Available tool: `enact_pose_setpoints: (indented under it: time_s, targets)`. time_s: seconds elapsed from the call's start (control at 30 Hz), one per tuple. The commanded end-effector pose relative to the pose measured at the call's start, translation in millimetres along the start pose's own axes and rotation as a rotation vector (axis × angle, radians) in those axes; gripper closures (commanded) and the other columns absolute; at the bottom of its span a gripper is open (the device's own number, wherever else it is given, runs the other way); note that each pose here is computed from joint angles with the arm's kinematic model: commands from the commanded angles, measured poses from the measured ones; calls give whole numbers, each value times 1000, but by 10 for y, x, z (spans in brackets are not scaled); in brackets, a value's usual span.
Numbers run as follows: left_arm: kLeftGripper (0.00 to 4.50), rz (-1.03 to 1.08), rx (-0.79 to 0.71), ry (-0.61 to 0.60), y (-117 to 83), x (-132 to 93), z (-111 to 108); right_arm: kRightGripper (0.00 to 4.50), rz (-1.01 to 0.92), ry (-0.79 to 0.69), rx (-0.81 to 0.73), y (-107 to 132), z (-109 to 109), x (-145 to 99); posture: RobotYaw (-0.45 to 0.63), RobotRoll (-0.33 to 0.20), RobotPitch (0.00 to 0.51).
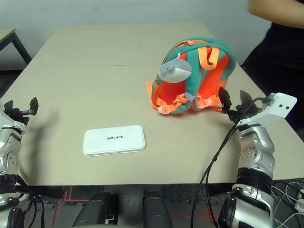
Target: Put the pencil case into the backpack and zip it.
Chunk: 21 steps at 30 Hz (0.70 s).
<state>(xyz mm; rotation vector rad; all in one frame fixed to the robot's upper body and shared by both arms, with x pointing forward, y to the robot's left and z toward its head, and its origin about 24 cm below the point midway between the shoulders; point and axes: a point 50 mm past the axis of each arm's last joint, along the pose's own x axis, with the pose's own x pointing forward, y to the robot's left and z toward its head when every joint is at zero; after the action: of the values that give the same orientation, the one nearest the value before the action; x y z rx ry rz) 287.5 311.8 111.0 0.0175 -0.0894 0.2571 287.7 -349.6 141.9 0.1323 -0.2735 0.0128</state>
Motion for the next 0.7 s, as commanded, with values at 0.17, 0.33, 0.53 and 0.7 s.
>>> enact_pose_setpoints:
  time_s: [0.17, 0.33, 0.53, 0.7]
  targets:
    - [0, -31, 5, 33, -60, -47, -44, 59, 7, 5, -37, -56, 99, -5, -31, 0, 119]
    - [0, -136, -1, -40, 42, 127, 391, 59, 4, -16, -4, -159, 436, -54, -54, 0, 117]
    - [0, -404, -227, 97, 89, 278, 872, 59, 147, 267, 280, -84, 676, -210, -34, 0, 96]
    - [0, -635, -371, 347, 23, 146, 1082, 59, 322, 468, 488, 264, 749, -285, -45, 0, 105]
